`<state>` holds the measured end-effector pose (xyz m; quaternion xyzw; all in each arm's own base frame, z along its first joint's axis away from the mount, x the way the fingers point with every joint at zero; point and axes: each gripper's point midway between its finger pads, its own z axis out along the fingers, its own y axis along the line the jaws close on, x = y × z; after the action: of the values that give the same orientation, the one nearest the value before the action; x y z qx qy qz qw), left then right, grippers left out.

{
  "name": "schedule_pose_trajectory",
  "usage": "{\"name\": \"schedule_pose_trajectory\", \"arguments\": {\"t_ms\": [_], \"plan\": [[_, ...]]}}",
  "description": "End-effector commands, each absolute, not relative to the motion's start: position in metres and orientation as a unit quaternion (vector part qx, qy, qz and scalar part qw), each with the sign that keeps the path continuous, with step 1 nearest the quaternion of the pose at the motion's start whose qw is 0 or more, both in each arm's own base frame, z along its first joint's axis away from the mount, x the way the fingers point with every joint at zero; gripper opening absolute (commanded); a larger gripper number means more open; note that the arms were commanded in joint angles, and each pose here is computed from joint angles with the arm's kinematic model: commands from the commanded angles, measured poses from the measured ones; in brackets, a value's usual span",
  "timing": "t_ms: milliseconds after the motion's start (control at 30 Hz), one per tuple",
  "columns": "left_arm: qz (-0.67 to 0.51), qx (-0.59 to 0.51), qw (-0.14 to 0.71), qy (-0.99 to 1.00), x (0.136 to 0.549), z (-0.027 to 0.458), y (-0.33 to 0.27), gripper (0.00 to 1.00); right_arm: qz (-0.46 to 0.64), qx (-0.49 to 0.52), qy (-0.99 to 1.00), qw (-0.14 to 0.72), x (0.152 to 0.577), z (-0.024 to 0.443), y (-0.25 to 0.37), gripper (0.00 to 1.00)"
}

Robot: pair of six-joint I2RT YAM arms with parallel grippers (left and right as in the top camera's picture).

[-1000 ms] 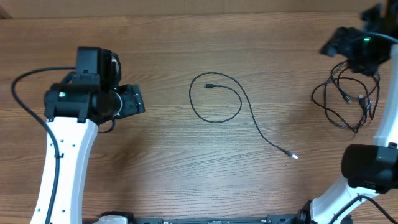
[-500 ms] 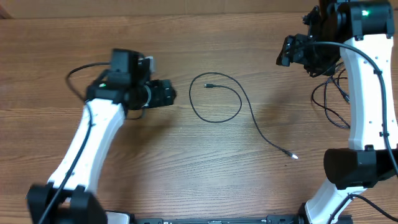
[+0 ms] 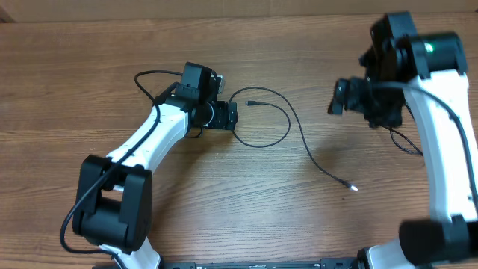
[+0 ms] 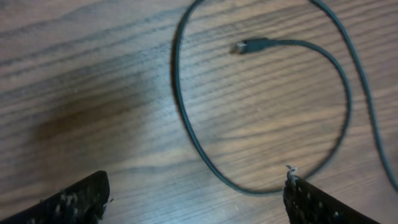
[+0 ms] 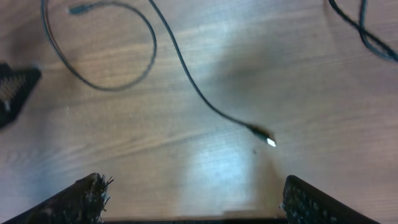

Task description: Untangle cables

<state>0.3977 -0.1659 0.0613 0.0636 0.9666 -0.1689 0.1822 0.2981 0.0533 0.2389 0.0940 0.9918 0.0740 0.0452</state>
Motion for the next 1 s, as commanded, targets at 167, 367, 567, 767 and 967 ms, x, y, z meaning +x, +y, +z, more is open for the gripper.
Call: {"name": "schedule_pose_trajectory", "arguments": {"t_ms": [167, 367, 567, 767, 967], "plan": [[-0.152, 0.088, 0.196, 0.965, 0.415, 0.025, -0.174, 0.84, 0.073, 0.096, 0.991, 0.063, 0.274, 0.248, 0.049, 0.89], [-0.151, 0.139, 0.214, 0.955, 0.422, 0.009, -0.193, 0.85, 0.089, 0.095, 0.99, 0.059, 0.273, 0.248, 0.055, 0.89], [-0.125, 0.154, 0.218, 0.955, 0.422, -0.002, -0.198, 0.82, 0.09, 0.095, 0.99, 0.059, 0.273, 0.248, 0.055, 0.89], [-0.099, 0.155, 0.199, 0.963, 0.412, -0.009, -0.193, 0.54, 0.089, 0.095, 0.99, 0.059, 0.273, 0.248, 0.055, 0.89], [-0.072, 0.147, 0.17, 0.972, 0.402, -0.01, -0.178, 0.09, 0.089, 0.094, 0.99, 0.059, 0.273, 0.248, 0.054, 0.89]]}}
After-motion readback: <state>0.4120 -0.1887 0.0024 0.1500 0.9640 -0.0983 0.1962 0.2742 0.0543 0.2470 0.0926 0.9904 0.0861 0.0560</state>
